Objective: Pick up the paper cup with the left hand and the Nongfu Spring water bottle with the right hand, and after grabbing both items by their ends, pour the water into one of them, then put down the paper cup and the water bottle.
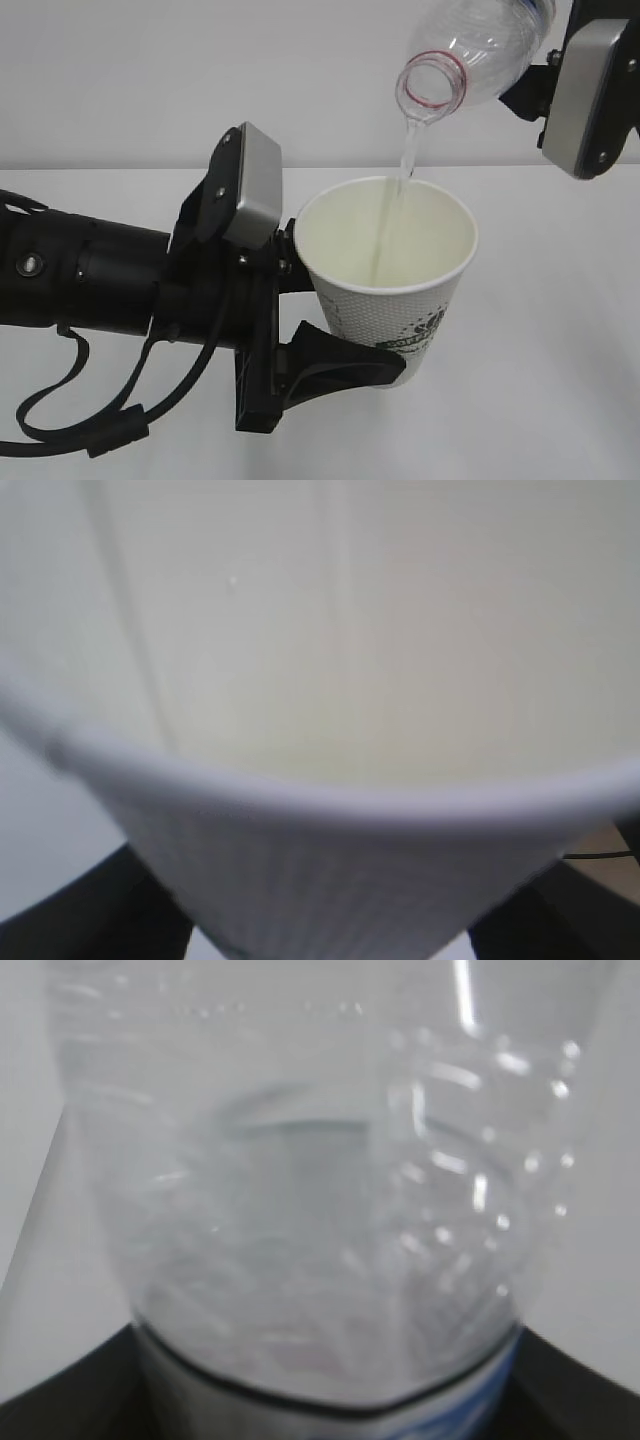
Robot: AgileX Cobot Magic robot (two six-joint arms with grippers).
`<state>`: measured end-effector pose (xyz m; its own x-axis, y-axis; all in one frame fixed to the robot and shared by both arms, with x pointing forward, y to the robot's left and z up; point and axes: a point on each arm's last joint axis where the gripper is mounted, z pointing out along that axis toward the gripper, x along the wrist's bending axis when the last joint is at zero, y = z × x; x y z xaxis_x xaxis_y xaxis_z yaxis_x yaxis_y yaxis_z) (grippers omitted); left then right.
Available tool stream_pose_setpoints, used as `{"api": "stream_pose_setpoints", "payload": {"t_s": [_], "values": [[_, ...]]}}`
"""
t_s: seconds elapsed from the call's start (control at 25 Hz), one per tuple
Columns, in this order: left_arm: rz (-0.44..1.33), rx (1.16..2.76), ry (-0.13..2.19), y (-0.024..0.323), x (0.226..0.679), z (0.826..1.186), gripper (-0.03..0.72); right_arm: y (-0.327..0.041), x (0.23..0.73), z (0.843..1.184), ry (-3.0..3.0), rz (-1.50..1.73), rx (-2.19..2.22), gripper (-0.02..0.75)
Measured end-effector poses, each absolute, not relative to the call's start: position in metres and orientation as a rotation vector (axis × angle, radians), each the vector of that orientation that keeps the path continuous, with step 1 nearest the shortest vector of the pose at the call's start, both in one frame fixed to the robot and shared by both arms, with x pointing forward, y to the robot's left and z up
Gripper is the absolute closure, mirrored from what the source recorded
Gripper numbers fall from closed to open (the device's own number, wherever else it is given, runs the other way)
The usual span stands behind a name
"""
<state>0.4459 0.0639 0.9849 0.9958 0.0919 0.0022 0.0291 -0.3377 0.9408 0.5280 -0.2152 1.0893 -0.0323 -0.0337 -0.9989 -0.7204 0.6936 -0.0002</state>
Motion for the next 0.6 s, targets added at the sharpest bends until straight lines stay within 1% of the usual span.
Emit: {"api": "stream_pose_setpoints", "payload": {"t_s": [0.6], "values": [[0.064, 1.917, 0.083, 0.064, 0.4457, 0.9847, 0.144, -0.2152, 0.528, 1.0893, 1.521, 0.617, -0.647, 0.253]]}}
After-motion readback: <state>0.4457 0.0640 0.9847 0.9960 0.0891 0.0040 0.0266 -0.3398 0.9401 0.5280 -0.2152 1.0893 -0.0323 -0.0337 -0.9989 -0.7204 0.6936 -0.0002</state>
